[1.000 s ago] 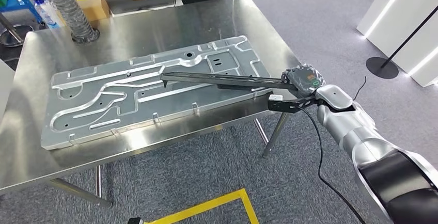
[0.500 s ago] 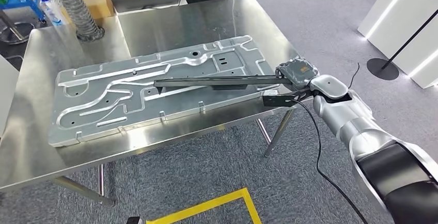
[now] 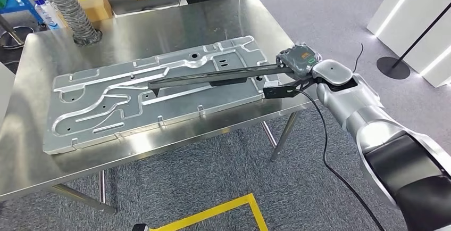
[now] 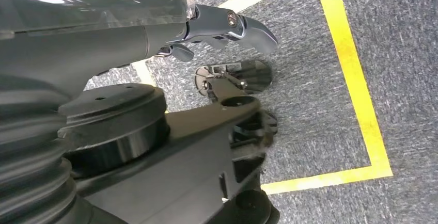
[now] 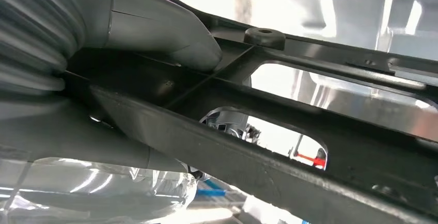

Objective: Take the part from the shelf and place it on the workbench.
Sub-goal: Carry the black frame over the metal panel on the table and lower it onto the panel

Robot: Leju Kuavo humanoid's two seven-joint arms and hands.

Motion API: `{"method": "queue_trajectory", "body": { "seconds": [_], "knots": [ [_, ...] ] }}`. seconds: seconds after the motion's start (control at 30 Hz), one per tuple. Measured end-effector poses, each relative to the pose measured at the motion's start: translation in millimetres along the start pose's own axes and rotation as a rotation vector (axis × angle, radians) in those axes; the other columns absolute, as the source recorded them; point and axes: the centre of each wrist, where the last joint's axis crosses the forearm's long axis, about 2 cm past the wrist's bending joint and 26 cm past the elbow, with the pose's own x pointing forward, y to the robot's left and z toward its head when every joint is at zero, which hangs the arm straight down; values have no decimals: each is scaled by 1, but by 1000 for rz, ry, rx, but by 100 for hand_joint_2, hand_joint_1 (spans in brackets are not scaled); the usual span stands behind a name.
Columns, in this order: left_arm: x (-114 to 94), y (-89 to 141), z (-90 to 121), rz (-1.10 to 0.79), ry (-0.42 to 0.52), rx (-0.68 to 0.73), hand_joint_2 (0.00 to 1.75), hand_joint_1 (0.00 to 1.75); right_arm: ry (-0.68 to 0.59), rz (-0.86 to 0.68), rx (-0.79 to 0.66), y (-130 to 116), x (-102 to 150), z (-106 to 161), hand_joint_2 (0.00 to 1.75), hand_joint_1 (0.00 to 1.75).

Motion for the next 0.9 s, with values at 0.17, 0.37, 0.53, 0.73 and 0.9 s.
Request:
{"method": "queue_trajectory", "body": {
  "seconds": [0.17, 0.37, 0.53, 0.73, 0.9],
  "knots": [
    [-1, 0, 0, 0, 7, 0, 175, 0, 2, 24, -16, -17, 2, -8, 175, 168],
    [1, 0, 0, -2, 3, -4, 175, 0, -18, 35, -29, -28, 15, -16, 175, 168],
    [3, -1, -1, -9, 2, -3, 175, 0, -45, 31, -48, -35, 28, -23, 44, 42],
    [3, -1, -1, -47, 17, 16, 87, 0, -66, 9, -67, -42, 40, -29, 0, 0],
    [1, -2, 0, -21, 14, 10, 0, 0, -80, -3, -74, -44, 47, -32, 0, 0]
  ]
}}
